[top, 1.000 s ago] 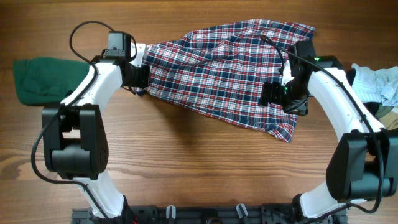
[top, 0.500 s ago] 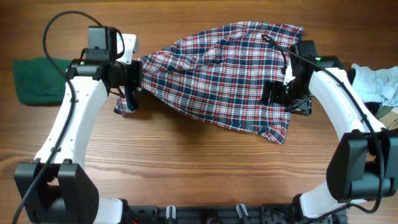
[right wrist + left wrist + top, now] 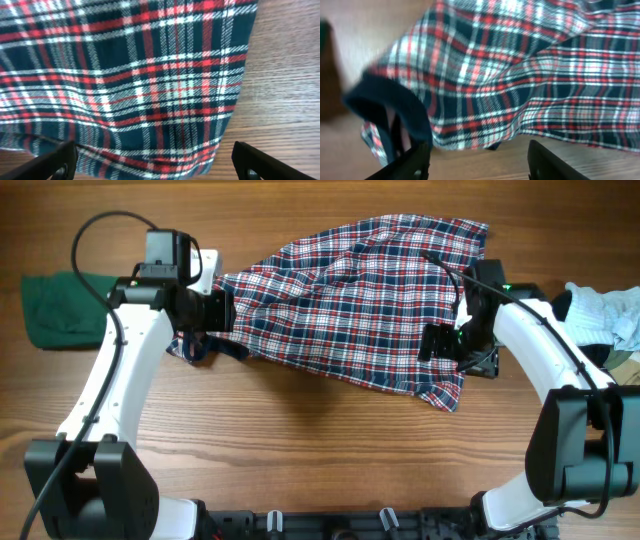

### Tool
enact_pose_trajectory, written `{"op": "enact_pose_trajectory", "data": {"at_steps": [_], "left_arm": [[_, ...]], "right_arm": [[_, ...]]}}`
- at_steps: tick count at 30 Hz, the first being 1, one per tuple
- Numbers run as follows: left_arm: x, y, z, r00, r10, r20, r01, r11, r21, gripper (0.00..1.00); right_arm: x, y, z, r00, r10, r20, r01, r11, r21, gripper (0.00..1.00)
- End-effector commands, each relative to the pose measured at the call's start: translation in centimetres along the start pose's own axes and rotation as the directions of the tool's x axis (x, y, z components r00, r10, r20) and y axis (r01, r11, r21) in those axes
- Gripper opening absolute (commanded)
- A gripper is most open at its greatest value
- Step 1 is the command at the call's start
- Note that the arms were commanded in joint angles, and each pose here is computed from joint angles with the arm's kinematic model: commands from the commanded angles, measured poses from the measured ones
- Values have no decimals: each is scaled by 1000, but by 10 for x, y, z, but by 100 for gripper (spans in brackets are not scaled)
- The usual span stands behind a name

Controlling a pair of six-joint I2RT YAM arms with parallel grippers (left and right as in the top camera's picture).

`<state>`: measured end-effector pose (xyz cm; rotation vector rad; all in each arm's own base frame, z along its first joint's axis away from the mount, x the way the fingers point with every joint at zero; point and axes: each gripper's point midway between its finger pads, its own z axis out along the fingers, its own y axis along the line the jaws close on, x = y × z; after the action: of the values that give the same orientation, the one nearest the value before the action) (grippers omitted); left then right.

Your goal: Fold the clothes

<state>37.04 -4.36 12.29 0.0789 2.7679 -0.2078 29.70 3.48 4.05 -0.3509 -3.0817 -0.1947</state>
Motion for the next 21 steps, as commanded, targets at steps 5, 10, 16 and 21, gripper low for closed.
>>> {"op": "enact_pose_trajectory", "data": {"at_steps": [5, 10, 16, 21], "left_arm": [[44, 49, 26, 894, -445, -52, 435, 889, -142, 67], [44, 35, 60, 799, -601, -11, 601, 799, 24, 71], [37, 29, 66, 760, -650, 8, 647, 757, 86, 65], [29, 17, 65, 728, -686, -5, 680, 720, 137, 61]], "right_arm": [[5, -6, 5, 1000, 25, 1, -25, 1000, 18, 100], [3, -6, 5, 1000, 23, 8, -23, 1000, 16, 100], [1, -5, 5, 1000, 23, 14, -23, 1000, 14, 99], [1, -5, 5, 1000, 23, 16, -23, 1000, 14, 99]]}}
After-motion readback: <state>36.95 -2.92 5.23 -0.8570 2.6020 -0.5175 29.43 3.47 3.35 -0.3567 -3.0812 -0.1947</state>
